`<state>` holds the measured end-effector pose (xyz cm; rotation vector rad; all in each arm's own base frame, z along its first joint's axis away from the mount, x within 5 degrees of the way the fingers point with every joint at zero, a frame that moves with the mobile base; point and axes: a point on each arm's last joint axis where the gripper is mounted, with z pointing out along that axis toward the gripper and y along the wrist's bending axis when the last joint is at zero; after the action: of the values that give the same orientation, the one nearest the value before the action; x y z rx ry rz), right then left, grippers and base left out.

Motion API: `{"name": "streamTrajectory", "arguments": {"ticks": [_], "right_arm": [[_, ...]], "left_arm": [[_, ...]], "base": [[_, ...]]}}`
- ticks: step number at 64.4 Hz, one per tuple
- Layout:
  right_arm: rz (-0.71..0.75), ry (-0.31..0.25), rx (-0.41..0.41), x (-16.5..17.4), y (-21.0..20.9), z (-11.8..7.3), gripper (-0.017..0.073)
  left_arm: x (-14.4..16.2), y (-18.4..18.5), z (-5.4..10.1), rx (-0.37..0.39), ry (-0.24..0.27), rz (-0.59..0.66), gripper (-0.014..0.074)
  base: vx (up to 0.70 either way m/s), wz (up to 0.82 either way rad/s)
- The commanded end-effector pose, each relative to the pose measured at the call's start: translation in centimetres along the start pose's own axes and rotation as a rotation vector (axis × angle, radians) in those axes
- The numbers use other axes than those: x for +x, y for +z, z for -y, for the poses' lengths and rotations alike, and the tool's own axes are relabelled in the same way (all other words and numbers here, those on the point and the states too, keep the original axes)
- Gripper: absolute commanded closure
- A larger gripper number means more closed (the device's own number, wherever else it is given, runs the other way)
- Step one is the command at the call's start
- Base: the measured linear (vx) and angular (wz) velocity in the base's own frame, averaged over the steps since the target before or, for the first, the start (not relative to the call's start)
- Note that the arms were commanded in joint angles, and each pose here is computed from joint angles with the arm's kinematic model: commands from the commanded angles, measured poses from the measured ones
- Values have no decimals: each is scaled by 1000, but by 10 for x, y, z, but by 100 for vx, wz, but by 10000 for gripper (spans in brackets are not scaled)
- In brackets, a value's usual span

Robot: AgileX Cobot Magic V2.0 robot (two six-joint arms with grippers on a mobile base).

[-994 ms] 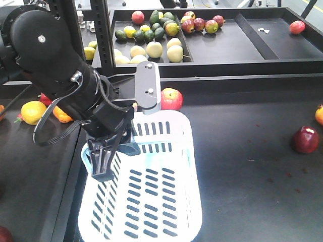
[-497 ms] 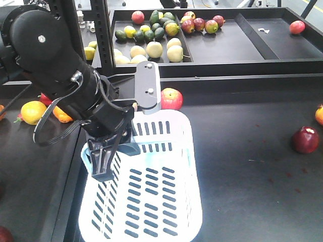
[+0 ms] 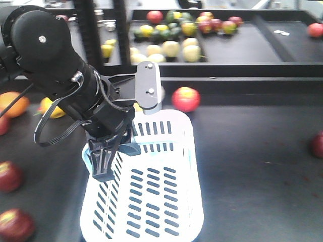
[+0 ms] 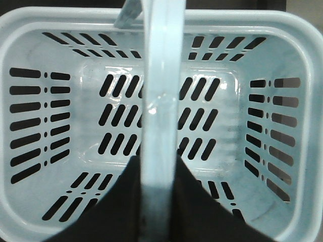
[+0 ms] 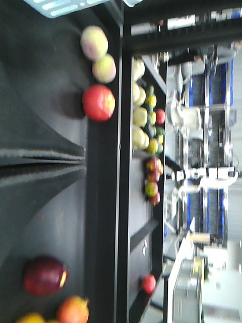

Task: Pick three apples into basket with both arms
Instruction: 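Carry the basket in the left gripper while the base drives away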

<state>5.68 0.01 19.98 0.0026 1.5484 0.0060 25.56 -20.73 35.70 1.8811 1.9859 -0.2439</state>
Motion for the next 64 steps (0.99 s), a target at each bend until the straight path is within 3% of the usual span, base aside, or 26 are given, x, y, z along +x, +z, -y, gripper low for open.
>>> {"name": "streamTrajectory", "arguments": {"ticks": [1, 64], "right_arm": [[81, -10, 2, -6, -1, 0, 567], [81, -10, 2, -6, -1, 0, 567]], "left_arm": [[-7, -25, 7, -44, 7, 73, 601], [-7, -25, 7, -45, 8, 74, 600]], "base": [[-7, 40], [-18, 59]]}}
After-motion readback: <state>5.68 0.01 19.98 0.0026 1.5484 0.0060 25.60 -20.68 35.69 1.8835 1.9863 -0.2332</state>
